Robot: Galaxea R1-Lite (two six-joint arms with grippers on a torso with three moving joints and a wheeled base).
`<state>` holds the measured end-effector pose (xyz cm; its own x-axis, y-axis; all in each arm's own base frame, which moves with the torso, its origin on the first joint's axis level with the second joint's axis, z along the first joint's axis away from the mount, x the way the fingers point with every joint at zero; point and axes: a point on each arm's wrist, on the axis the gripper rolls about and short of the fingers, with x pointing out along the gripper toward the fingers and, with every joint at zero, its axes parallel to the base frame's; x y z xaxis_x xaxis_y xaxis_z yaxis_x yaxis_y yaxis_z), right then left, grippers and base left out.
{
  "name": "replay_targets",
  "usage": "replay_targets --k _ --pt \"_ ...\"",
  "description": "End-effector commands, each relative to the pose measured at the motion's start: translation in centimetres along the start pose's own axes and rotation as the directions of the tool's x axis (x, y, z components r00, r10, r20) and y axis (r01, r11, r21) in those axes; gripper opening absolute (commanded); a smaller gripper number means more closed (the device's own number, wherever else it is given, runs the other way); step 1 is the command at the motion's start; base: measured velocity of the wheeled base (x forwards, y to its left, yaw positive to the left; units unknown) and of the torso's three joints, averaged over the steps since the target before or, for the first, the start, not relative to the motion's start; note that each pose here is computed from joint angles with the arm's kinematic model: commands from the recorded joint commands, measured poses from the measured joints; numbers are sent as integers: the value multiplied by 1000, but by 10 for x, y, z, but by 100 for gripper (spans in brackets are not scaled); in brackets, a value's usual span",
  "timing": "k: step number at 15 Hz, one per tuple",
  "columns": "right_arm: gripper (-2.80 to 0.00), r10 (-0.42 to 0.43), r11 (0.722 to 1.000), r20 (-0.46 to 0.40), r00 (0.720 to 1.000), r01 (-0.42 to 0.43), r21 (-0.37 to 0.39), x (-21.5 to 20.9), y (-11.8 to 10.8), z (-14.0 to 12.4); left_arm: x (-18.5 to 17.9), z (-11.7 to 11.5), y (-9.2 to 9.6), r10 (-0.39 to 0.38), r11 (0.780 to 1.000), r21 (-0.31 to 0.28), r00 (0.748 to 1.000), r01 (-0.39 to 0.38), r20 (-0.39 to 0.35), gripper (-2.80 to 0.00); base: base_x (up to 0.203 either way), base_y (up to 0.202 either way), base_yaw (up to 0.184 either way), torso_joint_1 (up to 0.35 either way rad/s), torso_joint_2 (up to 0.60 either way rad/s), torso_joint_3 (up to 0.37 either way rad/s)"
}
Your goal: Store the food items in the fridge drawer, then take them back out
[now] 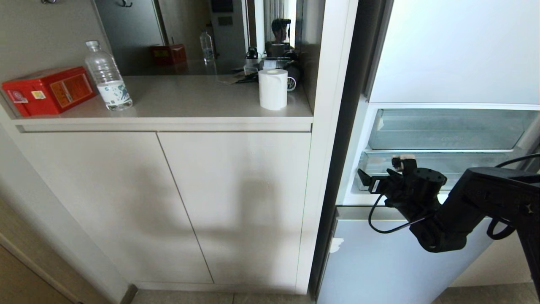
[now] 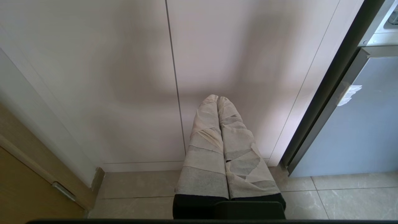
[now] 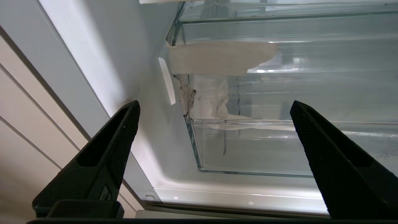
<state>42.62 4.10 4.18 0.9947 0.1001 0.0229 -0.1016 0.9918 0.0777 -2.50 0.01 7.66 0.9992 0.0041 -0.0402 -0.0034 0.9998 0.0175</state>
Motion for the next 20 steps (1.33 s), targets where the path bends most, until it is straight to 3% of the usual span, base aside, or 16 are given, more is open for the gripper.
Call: replay_targets --k 1,20 --pt "0 -3 1000 10 1000 3 0 -2 1 4 0 0 0 0 1000 1 1000 0 -1 -280 0 0 0 0 0 0" --pt "0 -35 999 9 999 35 0 -4 5 8 0 0 0 0 1000 1 1000 0 -1 -280 0 0 0 0 0 0"
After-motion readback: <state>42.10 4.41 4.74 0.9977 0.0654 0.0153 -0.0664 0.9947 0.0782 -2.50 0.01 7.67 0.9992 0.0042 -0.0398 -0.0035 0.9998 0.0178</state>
